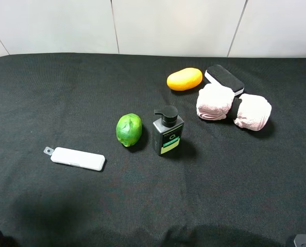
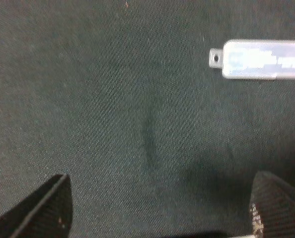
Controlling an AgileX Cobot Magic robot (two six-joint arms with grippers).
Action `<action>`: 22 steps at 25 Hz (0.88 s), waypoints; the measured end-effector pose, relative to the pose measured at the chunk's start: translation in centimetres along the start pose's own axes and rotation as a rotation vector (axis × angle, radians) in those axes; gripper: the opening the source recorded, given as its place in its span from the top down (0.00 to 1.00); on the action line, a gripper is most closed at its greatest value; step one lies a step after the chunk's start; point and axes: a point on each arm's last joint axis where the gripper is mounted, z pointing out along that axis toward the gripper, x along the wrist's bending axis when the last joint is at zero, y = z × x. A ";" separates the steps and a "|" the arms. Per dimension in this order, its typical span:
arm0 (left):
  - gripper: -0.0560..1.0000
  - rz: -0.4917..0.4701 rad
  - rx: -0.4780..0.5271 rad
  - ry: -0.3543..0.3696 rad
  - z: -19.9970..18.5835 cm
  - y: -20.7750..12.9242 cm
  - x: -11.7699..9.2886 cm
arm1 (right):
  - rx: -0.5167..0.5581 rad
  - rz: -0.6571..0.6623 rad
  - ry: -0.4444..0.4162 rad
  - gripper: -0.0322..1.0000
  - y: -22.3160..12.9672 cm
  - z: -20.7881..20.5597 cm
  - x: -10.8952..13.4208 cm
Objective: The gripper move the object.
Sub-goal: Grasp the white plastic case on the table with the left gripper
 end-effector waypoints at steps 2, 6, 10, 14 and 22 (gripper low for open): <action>0.22 0.033 0.036 -0.010 0.7 0.4 0.0 | 0.000 0.000 0.000 0.30 0.0 0.0 0.0; 0.22 0.131 0.078 -0.029 2.0 1.4 0.1 | 0.000 0.000 0.000 0.30 0.0 0.0 0.0; 0.22 0.237 0.107 -0.068 3.1 2.1 0.0 | 0.000 0.000 0.000 0.30 0.0 0.0 0.0; 0.22 0.331 0.140 -0.095 4.0 2.5 0.0 | 0.000 0.000 0.000 0.30 0.0 0.0 0.0; 0.22 0.584 0.142 -0.121 4.3 2.6 0.0 | 0.000 0.000 0.000 0.30 0.0 0.0 0.0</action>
